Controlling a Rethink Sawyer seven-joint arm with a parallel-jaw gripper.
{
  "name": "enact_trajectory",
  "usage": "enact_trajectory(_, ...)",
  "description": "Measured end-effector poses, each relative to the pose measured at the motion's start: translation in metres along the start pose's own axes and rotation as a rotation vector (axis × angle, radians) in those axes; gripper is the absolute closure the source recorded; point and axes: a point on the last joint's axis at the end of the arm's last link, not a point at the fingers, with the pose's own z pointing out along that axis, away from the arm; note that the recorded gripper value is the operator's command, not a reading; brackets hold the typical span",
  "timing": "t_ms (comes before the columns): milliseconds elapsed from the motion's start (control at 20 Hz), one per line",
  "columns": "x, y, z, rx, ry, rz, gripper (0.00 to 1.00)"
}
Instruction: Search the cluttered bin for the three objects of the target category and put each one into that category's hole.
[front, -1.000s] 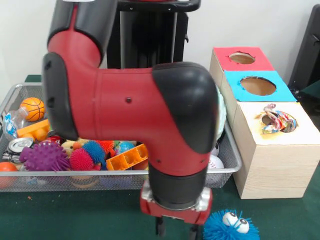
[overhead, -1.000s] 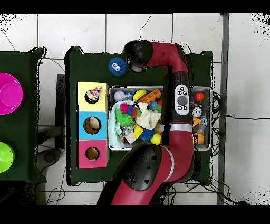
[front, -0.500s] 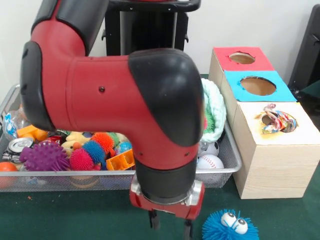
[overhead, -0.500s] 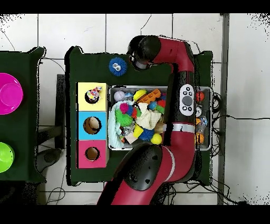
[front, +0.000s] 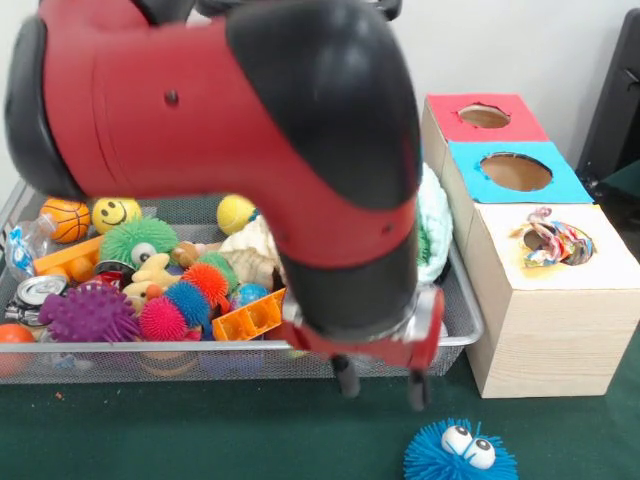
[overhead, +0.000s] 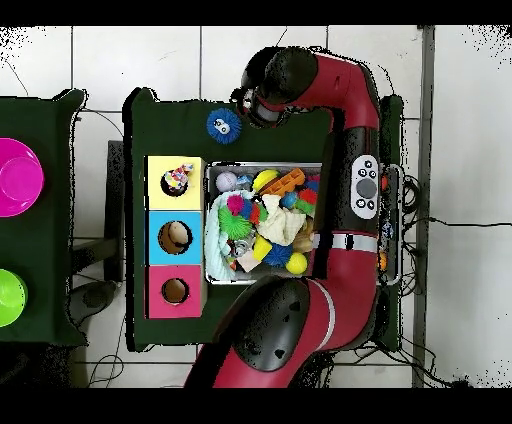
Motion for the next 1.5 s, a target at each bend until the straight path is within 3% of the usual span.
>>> enact_trajectory(150, 0.000, 0.012, -0.022, -0.034, -0.007, -0.005, 0.00)
enact_trajectory(350, 0.001, 0.029, -0.032, -0.051, -0.024, -0.016, 0.00)
enact_trajectory(650, 0.007, 0.060, -0.021, -0.060, -0.057, -0.043, 0.00)
enact_trajectory(950, 0.012, 0.097, 0.003, -0.072, -0.142, -0.077, 0.00)
enact_trajectory(1000, 0.015, 0.103, 0.013, -0.057, -0.168, -0.091, 0.00)
enact_trajectory(1150, 0.019, 0.106, 0.023, -0.033, -0.183, -0.106, 0.00)
enact_trajectory(1300, 0.027, 0.106, 0.038, 0.031, -0.181, -0.130, 0.00)
enact_trajectory(1350, 0.033, 0.104, 0.047, 0.090, -0.180, -0.147, 0.00)
enact_trajectory(1500, 0.042, 0.100, 0.057, 0.185, -0.172, -0.175, 0.00)
